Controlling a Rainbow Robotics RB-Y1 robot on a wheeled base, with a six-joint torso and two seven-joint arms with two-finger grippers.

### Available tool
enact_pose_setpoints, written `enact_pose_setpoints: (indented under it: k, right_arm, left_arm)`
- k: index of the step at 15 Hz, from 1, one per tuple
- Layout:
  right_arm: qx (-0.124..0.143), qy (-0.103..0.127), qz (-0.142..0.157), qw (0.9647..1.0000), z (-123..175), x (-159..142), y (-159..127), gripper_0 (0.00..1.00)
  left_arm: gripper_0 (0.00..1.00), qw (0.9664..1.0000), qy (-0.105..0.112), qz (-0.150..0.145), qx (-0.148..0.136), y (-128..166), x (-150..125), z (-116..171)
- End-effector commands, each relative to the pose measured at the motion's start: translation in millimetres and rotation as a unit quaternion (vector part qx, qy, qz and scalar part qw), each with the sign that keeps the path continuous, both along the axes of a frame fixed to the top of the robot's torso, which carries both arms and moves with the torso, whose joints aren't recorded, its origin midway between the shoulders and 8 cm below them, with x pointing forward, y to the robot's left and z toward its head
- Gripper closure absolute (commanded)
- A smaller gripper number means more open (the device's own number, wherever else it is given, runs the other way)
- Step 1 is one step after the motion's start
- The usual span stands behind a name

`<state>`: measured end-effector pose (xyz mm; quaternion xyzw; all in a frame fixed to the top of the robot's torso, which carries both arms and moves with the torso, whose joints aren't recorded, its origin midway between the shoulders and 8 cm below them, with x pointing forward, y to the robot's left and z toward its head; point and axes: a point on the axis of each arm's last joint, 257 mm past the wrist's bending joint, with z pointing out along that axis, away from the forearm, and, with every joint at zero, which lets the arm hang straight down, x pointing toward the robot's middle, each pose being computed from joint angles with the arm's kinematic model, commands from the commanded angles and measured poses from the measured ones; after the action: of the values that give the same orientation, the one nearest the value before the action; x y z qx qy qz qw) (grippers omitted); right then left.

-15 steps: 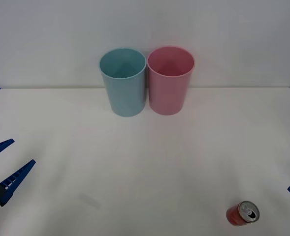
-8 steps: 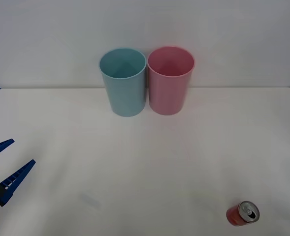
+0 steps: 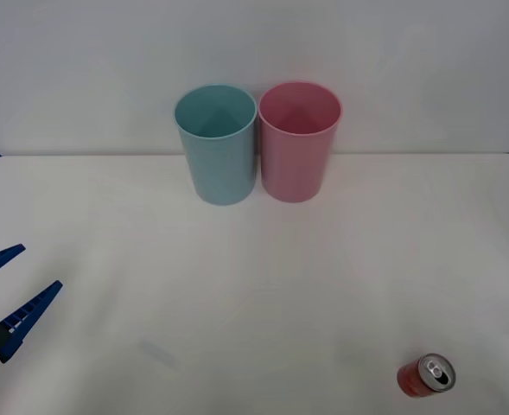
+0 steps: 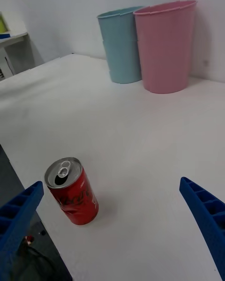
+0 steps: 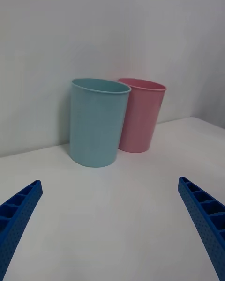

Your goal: Grasp the object on the table and drop it into the matching bin: aluminum can to the light blue bin, PET bottle to the pink bin.

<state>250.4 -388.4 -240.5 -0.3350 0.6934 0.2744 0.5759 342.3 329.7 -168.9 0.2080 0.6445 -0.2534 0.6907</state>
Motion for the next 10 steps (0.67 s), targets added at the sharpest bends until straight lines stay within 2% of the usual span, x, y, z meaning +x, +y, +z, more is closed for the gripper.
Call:
enact_pose_setpoints:
  k: [1, 3, 4, 7, 8, 9, 10]
  right_arm:
    - [-0.016, -0.006, 0.005, 0.9998, -16, -6, -1, 0.0]
    - [-0.022, -0.006, 0.008, 0.9997, -28, -11, 1, 0.0]
    - [-0.018, 0.002, 0.009, 0.9998, -34, -14, 4, 0.0]
    - [-0.015, 0.007, 0.013, 0.9998, -45, -20, 10, 0.0]
    - [-0.017, 0.002, 0.014, 0.9998, -47, -20, 12, 0.0]
    - [-0.027, -0.017, 0.015, 0.9994, -50, -21, 14, 0.0]
    - [-0.026, -0.019, 0.014, 0.9994, -54, -23, 16, 0.0]
  left_arm:
    - [0.0, 1.0, 0.0, 0.0, 0.0, 0, 0, 0]
    - [0.0, 1.0, 0.0, 0.0, 0.0, 0, 0, 0]
    - [0.0, 1.0, 0.0, 0.0, 0.0, 0, 0, 0]
    - [0.0, 1.0, 0.0, 0.0, 0.0, 0, 0, 0]
    - [0.0, 1.0, 0.0, 0.0, 0.0, 0, 0, 0]
    - [0.0, 1.0, 0.0, 0.0, 0.0, 0, 0, 0]
    - [0.0, 1.0, 0.0, 0.0, 0.0, 0, 0, 0]
